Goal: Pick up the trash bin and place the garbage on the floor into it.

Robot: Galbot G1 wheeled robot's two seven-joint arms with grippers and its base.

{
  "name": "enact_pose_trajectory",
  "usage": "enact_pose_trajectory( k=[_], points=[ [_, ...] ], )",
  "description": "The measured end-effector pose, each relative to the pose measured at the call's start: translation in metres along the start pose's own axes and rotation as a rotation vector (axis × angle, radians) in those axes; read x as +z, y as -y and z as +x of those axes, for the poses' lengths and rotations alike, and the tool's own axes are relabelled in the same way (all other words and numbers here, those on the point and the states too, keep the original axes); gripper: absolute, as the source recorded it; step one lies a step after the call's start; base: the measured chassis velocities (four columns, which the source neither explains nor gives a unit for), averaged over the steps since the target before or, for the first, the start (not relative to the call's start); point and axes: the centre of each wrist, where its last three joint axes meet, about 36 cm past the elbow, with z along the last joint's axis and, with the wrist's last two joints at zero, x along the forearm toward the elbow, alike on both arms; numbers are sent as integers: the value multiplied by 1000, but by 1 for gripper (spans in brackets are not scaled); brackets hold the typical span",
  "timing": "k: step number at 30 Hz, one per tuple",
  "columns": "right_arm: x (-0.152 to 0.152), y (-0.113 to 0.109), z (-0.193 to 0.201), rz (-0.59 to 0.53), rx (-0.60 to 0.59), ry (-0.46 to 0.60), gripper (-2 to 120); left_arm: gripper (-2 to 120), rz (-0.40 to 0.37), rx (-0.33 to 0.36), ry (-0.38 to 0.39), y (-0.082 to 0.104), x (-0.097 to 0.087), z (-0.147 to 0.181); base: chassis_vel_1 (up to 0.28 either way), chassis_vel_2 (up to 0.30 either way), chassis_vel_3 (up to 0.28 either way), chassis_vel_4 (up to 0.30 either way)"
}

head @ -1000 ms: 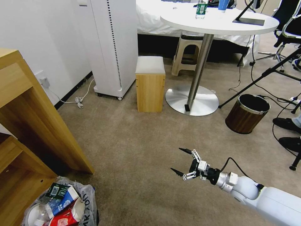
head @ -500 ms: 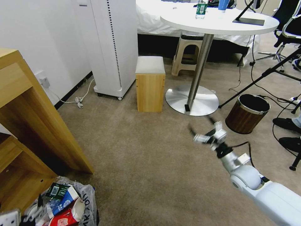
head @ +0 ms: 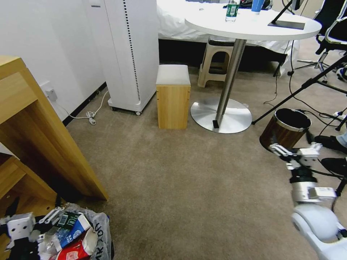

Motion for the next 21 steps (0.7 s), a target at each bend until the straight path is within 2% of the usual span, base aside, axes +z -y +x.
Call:
enact_pose_trajectory(
  k=[5, 10, 16, 21],
  points=[
    [10, 8, 23, 17, -11, 9, 100, 100, 39, -4, 36, 3, -5, -14, 0, 0, 0, 0],
    [-4, -3, 26, -35, -11, 50, 100, 100, 85, -32, 57, 11, -13, -21, 0, 0, 0, 0],
    [-14, -5, 35, -69, -4, 61, 100, 100, 129, -42, 51, 22, -23, -20, 0, 0, 0, 0],
    [-11, -1, 54, -42, -16, 65, 100, 100, 143, -36, 29, 26, -26, -18, 0, 0, 0, 0]
  ],
)
